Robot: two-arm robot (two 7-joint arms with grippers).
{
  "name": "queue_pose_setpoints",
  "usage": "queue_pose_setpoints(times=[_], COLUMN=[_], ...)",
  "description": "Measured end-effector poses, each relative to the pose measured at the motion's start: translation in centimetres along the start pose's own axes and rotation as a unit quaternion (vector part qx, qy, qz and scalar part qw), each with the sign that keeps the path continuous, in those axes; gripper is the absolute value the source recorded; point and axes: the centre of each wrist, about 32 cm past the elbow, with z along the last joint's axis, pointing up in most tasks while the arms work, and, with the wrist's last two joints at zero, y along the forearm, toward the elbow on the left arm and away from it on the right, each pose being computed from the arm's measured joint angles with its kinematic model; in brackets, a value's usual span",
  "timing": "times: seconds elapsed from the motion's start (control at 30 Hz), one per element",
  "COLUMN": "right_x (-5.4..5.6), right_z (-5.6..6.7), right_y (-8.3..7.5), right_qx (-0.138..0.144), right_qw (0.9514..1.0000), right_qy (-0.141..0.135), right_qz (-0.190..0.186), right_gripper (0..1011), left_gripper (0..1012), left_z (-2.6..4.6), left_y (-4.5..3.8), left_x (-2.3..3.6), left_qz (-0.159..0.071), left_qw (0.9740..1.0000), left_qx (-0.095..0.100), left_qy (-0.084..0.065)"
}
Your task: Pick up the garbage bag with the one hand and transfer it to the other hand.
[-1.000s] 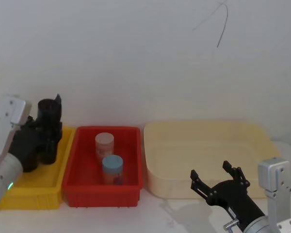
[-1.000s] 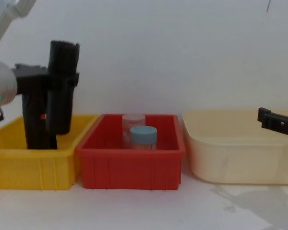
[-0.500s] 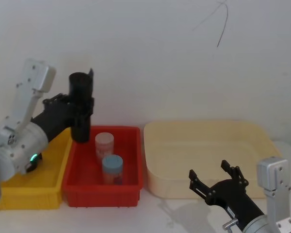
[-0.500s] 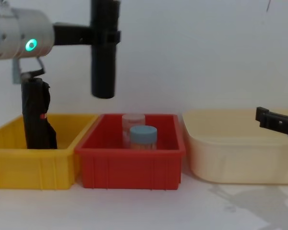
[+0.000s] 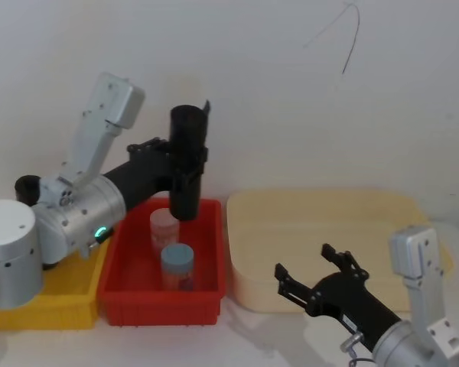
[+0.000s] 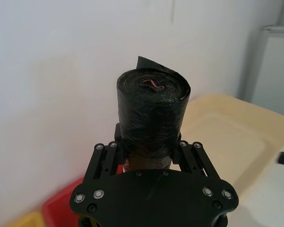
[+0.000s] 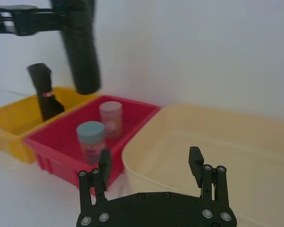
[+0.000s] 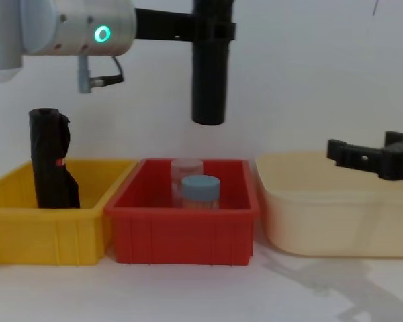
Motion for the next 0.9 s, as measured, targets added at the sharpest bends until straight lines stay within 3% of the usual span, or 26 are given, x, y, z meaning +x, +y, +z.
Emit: queue_pose_setpoints(times=[0.33,0.9], right_x=[0.6,0.1], right_z=[1.3,2.4], right_y=[1.8,5.8], right_qx=[-0.011,-0.007], right_qw=[0.9994,0.9994], right_qy=[0.010,0.032], right_qz=[0.031,0.011], right_gripper=[1001,1001], left_gripper=[503,503], left_z=[0.35,0.12], left_y=[-1.07,-1.77], left_x=[-1.14,-2.51], left_qz=[-0.037,-0.067], left_qw=[0.9993,0.9975], left_qx=[0.003,0.005], left_qy=[0.005,0.022])
